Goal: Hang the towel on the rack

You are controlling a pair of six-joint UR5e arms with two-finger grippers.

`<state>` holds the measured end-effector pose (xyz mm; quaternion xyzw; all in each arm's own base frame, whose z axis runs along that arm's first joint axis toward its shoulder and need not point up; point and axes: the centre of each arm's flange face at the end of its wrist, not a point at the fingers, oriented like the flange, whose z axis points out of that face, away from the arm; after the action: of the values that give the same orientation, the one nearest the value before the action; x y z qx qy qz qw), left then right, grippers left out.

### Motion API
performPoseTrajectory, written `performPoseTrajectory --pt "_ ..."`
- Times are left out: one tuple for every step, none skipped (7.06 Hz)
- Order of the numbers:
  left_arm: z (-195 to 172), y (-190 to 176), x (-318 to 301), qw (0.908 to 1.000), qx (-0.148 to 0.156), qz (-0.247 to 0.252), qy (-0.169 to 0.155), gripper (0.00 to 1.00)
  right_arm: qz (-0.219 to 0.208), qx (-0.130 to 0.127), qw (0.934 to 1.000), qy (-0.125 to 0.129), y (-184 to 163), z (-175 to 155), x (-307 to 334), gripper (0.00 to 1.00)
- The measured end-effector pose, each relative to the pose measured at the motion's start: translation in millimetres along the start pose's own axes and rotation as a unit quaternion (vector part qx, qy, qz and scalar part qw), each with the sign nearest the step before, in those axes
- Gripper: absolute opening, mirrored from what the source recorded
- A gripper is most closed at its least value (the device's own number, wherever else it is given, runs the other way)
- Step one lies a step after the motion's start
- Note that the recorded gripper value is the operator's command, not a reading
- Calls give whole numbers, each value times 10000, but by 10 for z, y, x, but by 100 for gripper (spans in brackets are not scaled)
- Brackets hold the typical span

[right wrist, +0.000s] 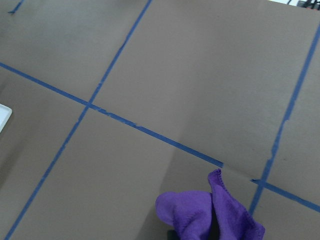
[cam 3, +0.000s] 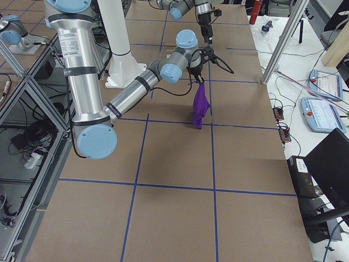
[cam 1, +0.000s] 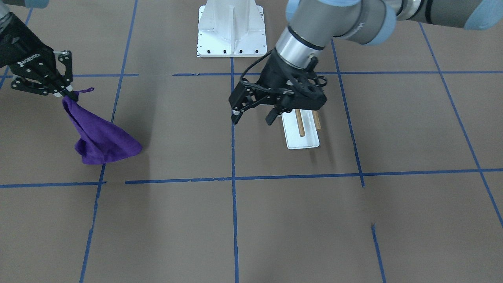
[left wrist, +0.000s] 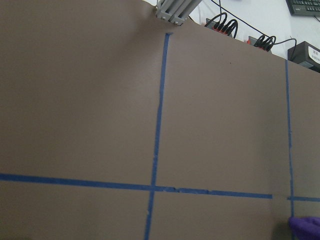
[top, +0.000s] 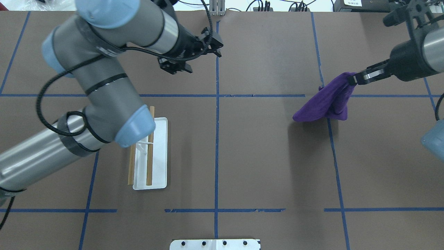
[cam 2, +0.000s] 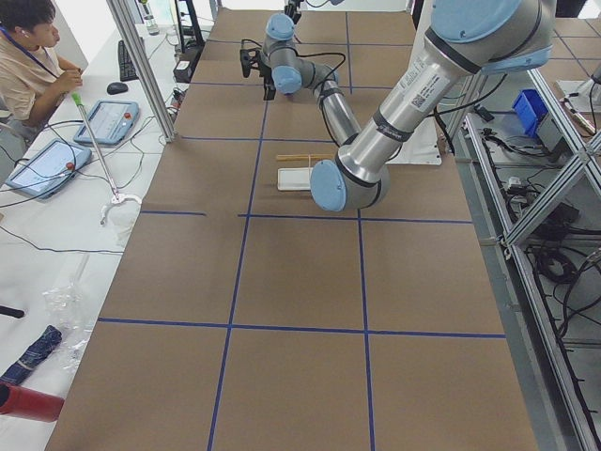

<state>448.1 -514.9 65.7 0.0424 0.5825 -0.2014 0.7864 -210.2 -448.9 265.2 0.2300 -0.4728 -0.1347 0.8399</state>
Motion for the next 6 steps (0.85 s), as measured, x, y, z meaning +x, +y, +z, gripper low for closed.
performPoseTrajectory --pt "162 165 199 9994 -2 -353 -13 65 -130 20 9999 19 -109 118 -382 0" --pt "242 272 275 9985 -34 -543 -25 66 -288 89 9995 62 -180 205 -732 0" --pt "284 344 298 9977 -72 -670 -38 68 -389 159 9990 136 -218 270 -1057 0" --pt "313 373 282 9970 -85 -761 -100 70 -421 207 9987 198 -237 305 -1298 0" --pt "335 377 249 9963 -77 -828 -224 73 -460 264 9983 255 -233 340 -1457 0" --pt "352 381 193 9956 -80 -871 -338 73 -510 331 9977 304 -222 375 -1569 0"
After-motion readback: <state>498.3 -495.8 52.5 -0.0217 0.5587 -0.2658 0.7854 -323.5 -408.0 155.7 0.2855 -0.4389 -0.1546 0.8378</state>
